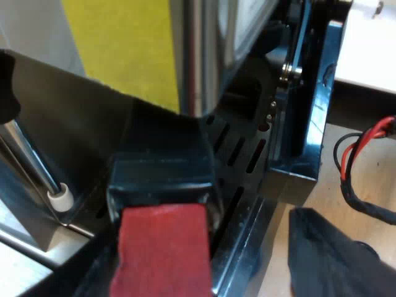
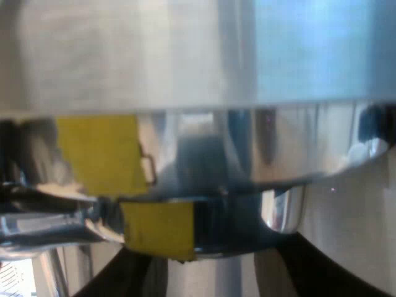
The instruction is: Put the handle in the coffee machine
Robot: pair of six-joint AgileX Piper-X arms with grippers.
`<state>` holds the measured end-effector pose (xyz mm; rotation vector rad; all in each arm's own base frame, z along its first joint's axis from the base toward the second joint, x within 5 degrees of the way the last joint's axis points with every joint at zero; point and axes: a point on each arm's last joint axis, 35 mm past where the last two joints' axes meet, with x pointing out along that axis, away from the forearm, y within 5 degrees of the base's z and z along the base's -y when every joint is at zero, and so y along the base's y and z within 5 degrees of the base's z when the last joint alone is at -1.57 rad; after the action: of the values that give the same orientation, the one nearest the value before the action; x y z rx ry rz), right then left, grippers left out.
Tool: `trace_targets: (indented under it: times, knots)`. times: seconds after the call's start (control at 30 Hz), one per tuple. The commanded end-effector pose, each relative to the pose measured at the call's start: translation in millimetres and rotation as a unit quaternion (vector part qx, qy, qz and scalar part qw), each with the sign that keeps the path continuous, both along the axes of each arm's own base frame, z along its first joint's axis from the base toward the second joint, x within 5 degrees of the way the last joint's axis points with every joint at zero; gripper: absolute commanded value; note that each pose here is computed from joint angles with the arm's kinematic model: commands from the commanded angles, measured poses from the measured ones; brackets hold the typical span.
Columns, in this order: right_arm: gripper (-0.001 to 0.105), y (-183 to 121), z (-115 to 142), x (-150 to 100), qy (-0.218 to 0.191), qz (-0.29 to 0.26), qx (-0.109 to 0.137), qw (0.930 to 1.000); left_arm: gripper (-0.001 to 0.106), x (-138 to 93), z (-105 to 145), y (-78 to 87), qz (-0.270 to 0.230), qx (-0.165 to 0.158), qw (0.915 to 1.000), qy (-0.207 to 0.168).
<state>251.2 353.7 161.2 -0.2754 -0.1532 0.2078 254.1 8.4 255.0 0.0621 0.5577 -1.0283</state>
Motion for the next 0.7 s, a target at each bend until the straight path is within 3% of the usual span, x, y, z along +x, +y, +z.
trace_targets:
  times: [0.03,0.3,0.57,0.7]
  knots:
    - [0.036,-1.1,29.8,0.4,-0.044,0.005,0.053,0.9976,0.056,1.4,14.6,-0.8,-0.015,-0.009,0.9987,-0.048]
    - [0.036,-1.1,29.8,0.4,-0.044,0.005,0.053,0.9976,0.056,4.0,18.3,-0.4,-0.016,-0.007,0.9979,-0.063]
    - [0.036,-1.8,29.8,1.3,-0.044,0.004,0.053,0.9976,0.056,11.0,39.5,1.3,-0.012,-0.005,0.9962,-0.086]
    - [0.036,-1.8,29.8,1.3,-0.044,0.004,0.053,0.9976,0.056,13.6,49.3,10.0,0.003,-0.001,0.9950,-0.100]
